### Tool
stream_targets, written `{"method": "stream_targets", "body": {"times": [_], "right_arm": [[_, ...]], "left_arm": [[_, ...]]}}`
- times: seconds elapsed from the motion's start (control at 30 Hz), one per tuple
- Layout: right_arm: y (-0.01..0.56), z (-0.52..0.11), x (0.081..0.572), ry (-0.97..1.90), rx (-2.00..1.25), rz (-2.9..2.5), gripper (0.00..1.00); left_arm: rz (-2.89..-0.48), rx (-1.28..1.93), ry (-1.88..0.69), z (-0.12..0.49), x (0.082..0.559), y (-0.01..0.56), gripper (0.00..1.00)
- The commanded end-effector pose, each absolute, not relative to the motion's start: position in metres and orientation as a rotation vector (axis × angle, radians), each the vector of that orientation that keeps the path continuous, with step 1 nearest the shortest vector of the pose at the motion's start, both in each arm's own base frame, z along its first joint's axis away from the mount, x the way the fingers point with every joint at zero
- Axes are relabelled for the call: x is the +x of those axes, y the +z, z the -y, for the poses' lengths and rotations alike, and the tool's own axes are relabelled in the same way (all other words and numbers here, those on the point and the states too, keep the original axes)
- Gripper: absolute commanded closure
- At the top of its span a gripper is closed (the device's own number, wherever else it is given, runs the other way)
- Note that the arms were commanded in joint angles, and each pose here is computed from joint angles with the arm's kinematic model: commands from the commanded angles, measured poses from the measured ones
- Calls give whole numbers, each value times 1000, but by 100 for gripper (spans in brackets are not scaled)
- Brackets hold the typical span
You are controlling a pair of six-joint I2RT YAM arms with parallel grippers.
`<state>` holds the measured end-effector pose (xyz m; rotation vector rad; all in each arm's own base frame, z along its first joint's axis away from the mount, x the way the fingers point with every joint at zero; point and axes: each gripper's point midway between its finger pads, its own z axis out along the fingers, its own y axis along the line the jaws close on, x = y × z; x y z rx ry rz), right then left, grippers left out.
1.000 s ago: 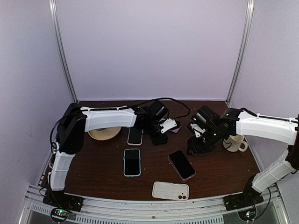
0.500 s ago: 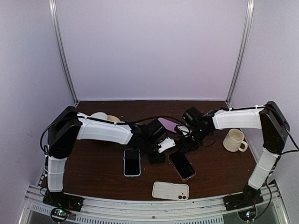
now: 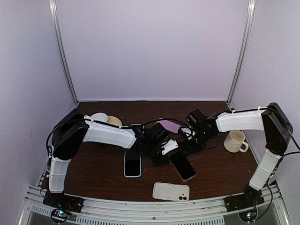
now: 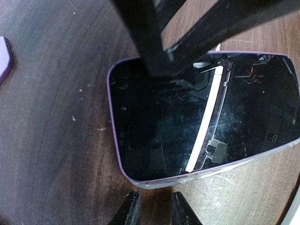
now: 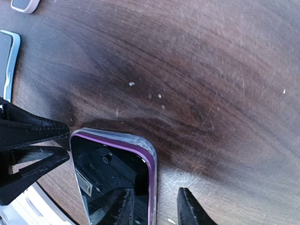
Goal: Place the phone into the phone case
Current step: Press the phone onto the phone case.
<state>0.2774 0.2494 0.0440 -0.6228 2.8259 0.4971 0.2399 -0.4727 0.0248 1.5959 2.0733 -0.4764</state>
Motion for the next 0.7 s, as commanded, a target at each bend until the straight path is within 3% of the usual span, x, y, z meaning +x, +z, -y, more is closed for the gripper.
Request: {"method": "stream_targets", "body": {"times": [0.0,0.3,0.67], "right_arm": [[41,-248,271,539,-624,-2825,67],[27,-259,253,716,-612,-2803,93],[-20,-246,209,542,-569,-2924,100]], "left_arm": [[-2066,1583,-484,479,241,19,74],[-2093,1601,-469,476,239,7,83],[-2092,1593,-463,478,243,6,84]]}}
